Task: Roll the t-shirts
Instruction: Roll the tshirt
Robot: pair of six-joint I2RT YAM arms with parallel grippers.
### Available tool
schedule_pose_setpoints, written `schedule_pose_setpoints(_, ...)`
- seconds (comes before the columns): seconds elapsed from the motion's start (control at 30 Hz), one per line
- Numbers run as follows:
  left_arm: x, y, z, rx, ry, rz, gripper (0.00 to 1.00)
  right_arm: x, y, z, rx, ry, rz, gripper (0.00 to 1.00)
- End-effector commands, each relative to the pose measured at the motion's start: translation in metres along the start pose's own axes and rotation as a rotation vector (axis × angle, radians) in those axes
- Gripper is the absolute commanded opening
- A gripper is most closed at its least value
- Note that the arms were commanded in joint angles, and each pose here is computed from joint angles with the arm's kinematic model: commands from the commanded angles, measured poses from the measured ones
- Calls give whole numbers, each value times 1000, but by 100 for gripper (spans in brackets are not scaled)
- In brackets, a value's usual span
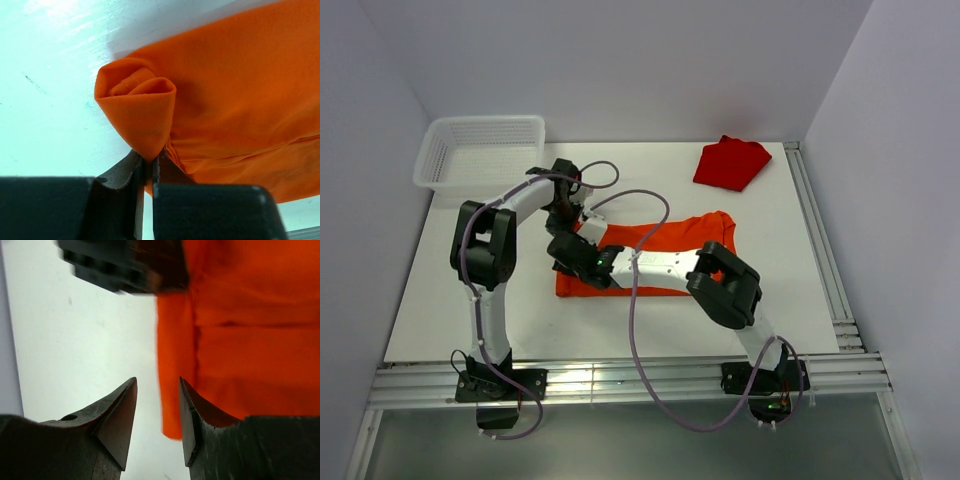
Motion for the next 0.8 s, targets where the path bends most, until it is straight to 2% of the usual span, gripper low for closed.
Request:
schedule_pose_setpoints(0.0,-1,5,-1,35,-12,-21,1,-3,13,0,-54,-77,62,46)
schedule_pose_setpoints(0.43,-6,8,-2,50,-1,-13,2,-4,50,12,-87,-142,155,49)
schedule_pose_setpoints(0.57,-7,7,-3,47,-1,-10,4,-9,53,18,-67,-138,152,38)
schedule_pose_setpoints(0.67,-9,7,-5,43,-1,4,6,-11,51,19,-52,-137,150,26)
schedule_pose_setpoints(0.73,-8,3,-10,37,11,22,9,-13,51,22,-36,-134,141,19)
schedule_pose_setpoints(0.77,-8,-1,-14,21,27,37,16,-9,48,22,-20,-127,122,18)
Point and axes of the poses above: each gripper's point midway between its finger pads, its own y axis out along the fingers, its own x axis along the line the jaws close on, z = x × y, the point moved 5 cm from there along -y, back along the fingers, and after that the axes turned 15 degrees about y, right-handed, at the moved point
